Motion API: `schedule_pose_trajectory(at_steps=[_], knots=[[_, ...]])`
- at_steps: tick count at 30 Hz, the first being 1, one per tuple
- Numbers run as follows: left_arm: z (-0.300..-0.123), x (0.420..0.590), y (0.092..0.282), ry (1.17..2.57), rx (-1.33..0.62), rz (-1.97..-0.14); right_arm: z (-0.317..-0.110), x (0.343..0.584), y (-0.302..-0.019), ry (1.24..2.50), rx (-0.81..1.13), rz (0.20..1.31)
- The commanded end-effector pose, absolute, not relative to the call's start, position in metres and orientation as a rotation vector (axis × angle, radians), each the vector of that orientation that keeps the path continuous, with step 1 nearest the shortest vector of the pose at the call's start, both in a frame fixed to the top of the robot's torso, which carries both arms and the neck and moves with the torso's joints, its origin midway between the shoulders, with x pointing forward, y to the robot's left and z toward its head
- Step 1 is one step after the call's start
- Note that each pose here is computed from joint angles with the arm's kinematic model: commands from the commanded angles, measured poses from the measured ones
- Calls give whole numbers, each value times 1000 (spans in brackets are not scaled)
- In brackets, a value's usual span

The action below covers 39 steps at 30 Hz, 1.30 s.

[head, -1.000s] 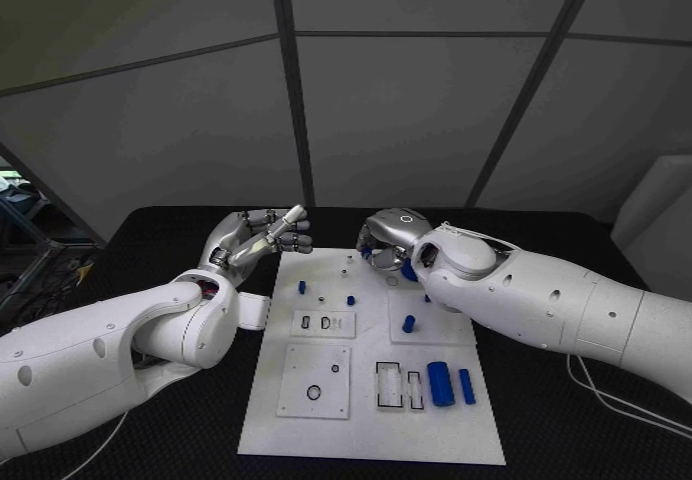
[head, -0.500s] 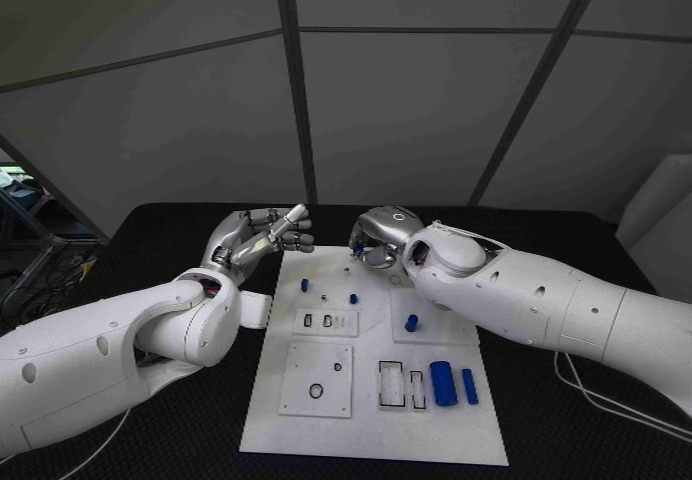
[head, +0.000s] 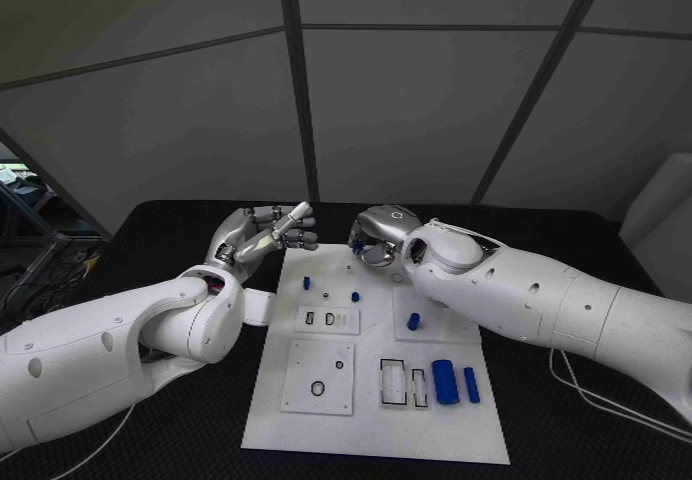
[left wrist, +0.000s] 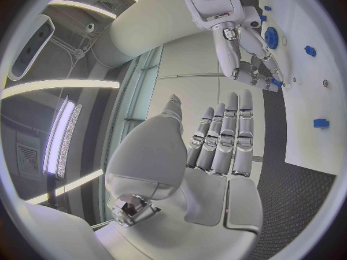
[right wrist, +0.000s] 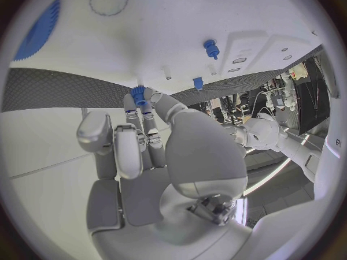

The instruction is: Assemble the parts on the task board

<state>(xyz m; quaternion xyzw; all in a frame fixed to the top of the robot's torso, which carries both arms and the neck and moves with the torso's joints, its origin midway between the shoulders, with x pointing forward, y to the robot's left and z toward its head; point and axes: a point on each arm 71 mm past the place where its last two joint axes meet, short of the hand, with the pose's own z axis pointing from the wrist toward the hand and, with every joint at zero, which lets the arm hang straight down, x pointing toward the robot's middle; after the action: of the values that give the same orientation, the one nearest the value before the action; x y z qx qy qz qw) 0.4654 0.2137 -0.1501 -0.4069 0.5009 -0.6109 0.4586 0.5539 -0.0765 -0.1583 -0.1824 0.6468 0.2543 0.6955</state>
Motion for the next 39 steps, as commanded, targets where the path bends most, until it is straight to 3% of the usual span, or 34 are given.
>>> schedule_pose_trajectory(at_steps=[1, 39], knots=[[-148, 465, 212, 1234, -992, -1523, -159, 555, -75, 1460, -420, 573], [-148, 465, 212, 1240, -993, -1525, -164, 560, -72, 1511, -422, 564]])
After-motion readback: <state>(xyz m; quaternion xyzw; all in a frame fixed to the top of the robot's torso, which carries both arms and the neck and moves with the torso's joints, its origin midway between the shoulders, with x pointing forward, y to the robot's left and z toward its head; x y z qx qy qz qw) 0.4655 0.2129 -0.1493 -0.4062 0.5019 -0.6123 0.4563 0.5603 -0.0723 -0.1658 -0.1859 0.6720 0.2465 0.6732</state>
